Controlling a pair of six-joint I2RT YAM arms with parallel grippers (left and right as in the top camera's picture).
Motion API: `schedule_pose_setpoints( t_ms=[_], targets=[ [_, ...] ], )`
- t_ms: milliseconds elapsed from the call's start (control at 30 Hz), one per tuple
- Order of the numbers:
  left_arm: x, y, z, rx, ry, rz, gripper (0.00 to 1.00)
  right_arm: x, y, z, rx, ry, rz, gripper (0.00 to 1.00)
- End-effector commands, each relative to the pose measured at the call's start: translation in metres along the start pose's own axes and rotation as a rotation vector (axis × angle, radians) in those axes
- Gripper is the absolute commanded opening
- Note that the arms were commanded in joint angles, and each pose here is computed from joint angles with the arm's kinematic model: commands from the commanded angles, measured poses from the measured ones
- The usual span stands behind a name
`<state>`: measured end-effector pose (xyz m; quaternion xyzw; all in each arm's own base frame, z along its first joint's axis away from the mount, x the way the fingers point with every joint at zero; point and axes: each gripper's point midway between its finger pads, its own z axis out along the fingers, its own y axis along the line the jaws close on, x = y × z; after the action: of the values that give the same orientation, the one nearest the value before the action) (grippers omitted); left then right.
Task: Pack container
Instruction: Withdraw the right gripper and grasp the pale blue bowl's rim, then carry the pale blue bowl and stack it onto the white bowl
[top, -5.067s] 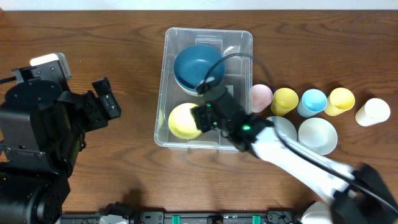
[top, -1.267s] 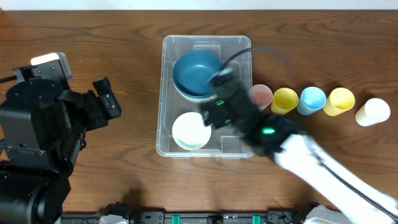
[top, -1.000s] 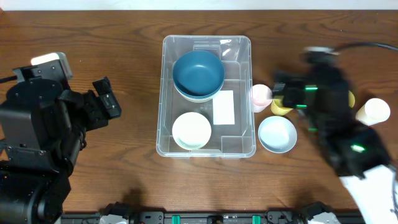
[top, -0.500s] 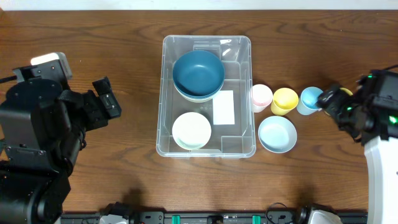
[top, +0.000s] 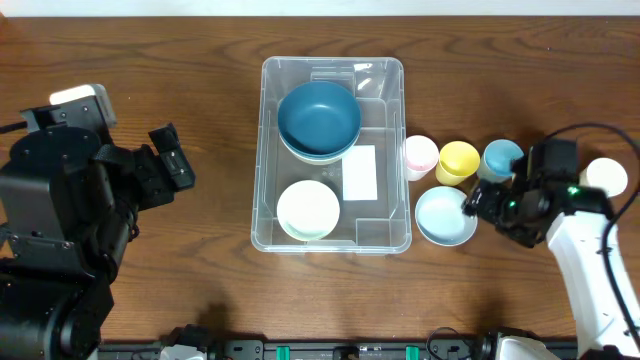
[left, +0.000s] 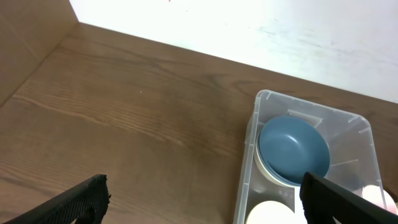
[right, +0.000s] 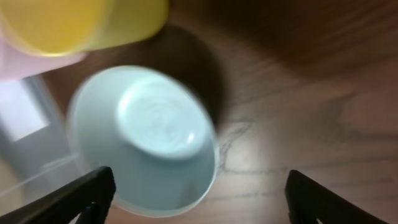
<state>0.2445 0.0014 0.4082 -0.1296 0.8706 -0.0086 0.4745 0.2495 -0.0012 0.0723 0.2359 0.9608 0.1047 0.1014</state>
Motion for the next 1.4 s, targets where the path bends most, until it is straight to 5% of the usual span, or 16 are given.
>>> schedule_pose_setpoints(
  t_ms=[0,267,367,500,733,1100,1200,1367],
  targets=[
    [0.0,0.003,0.001,-0.015,-0.002,0.001,0.98,0.014,-0.014,0.023,0.033,0.012,0.052,0.86],
    [0.0,0.003,0.001,-0.015,-0.002,0.001,0.98,0.032,-0.03,0.055,0.045,-0.007,0.05,0.7],
    [0.0,0.003,0.001,-0.015,-0.002,0.001,0.98,0.033,-0.031,0.056,0.051,-0.004,0.053,0.35],
    [0.0,0.003,0.001,-0.015,-0.002,0.001,0.98,0.03,-0.028,0.049,0.036,-0.027,0.048,0.03],
    [0.0,0.003,0.001,-0.015,-0.002,0.001,0.98,0.026,0.001,0.002,-0.021,-0.107,-0.04,0.01],
    [0.0,0.003,0.001,-0.015,-0.002,0.001,0.98,0.016,0.15,-0.171,-0.355,-0.395,-0.427,0.01],
    [0.0,0.003,0.001,-0.015,-0.002,0.001,0.98,0.022,0.189,-0.176,-0.42,-0.388,-0.512,0.01],
    [0.0,0.003,0.001,-0.015,-0.002,0.001,0.98,0.043,0.238,-0.117,-0.405,-0.24,-0.588,0.01]
  ],
)
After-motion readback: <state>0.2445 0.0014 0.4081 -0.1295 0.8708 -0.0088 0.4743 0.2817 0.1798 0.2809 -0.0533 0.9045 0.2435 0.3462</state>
